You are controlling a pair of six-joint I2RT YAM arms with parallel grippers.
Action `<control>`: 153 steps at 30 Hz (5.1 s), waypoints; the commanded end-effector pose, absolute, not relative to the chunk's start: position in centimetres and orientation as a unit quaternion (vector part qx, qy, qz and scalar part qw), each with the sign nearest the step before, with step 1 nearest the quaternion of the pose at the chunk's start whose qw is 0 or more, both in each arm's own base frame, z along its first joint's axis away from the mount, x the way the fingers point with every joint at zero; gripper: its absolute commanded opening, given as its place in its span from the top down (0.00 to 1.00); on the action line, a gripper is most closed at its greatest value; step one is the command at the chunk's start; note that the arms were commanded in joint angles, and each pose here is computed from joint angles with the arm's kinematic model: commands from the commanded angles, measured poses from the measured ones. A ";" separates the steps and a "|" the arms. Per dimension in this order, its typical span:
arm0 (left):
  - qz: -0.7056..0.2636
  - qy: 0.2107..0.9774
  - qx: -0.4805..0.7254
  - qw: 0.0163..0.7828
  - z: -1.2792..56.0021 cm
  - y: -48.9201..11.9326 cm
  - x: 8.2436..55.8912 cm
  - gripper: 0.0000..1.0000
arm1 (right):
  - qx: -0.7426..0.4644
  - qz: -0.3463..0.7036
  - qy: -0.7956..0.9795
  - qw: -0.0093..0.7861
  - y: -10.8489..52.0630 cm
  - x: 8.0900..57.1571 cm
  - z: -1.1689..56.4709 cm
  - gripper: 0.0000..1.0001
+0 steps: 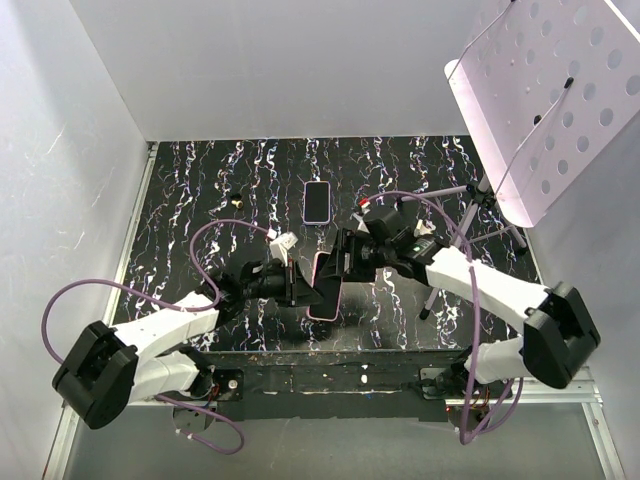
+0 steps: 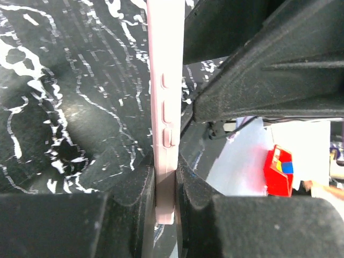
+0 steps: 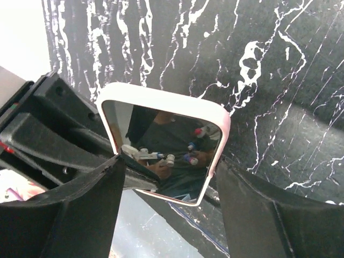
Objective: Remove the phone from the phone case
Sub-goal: Adjust the phone, then remove the phone case from the phone.
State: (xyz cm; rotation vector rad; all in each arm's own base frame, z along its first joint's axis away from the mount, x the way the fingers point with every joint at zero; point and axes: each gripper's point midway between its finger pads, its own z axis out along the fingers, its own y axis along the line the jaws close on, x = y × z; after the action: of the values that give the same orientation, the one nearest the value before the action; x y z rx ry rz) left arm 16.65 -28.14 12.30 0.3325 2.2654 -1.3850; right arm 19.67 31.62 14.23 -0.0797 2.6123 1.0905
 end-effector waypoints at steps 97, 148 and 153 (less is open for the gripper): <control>-0.704 0.380 0.493 0.341 32.5 -30.0 8.8 1.00 | -0.031 0.851 0.516 0.098 23.7 11.9 36.8 0.99; -0.747 0.555 0.254 0.263 32.4 -30.3 10.7 0.56 | -0.054 0.792 0.547 0.265 23.5 15.4 34.8 0.99; -0.748 0.550 0.265 0.260 32.1 -30.4 9.9 0.59 | -0.052 0.791 0.551 0.263 23.6 15.6 34.4 0.99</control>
State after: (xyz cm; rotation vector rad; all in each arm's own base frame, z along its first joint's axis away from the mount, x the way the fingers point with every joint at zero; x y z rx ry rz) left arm 10.96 -30.38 30.29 0.6454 1.5855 -2.0178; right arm 15.43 23.95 32.78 -0.1038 1.5949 2.1639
